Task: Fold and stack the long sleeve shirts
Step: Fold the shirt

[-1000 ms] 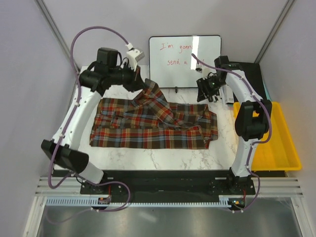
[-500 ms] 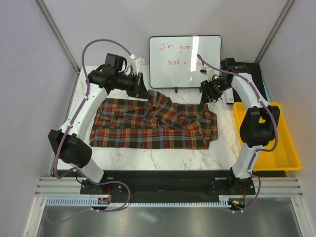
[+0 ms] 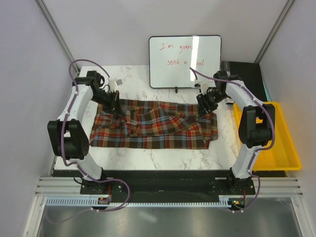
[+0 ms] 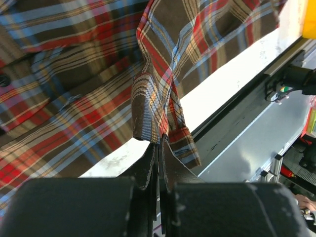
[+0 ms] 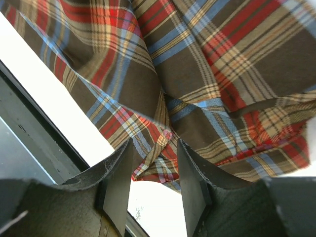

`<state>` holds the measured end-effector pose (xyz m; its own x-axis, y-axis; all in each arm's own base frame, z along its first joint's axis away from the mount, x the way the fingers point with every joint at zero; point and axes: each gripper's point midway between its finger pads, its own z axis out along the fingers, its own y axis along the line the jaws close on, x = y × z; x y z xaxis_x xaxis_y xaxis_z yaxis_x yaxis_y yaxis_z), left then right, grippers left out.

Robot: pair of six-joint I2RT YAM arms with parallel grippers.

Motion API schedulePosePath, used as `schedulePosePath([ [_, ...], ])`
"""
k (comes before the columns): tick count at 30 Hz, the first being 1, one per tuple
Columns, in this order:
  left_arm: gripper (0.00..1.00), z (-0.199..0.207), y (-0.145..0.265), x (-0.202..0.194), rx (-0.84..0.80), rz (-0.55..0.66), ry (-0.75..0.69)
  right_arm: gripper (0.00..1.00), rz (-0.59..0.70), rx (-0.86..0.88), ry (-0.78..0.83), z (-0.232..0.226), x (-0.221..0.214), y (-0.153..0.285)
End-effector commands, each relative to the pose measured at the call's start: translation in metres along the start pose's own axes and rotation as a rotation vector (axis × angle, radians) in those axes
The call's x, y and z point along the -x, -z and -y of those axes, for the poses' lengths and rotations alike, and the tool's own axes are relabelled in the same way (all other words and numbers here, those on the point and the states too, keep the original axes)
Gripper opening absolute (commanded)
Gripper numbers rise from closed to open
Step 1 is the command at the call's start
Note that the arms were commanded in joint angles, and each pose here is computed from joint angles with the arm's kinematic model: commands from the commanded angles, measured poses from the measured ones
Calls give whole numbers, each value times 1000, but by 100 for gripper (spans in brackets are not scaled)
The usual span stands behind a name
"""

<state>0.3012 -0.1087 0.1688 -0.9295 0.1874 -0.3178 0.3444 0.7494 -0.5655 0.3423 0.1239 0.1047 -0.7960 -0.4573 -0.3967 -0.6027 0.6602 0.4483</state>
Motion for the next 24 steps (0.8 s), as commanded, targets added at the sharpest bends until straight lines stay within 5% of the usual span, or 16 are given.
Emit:
schedulePosePath([
  [1, 2, -23, 13, -8, 43, -29, -69, 48, 14, -25, 87, -8, 1, 3],
  [22, 2, -109, 3, 17, 246, -32, -212, 45, -25, -5, 77, -25, -23, -15],
  [24, 15, -123, -2, 11, 280, -59, -222, 47, -20, -25, 50, -25, -22, -12],
])
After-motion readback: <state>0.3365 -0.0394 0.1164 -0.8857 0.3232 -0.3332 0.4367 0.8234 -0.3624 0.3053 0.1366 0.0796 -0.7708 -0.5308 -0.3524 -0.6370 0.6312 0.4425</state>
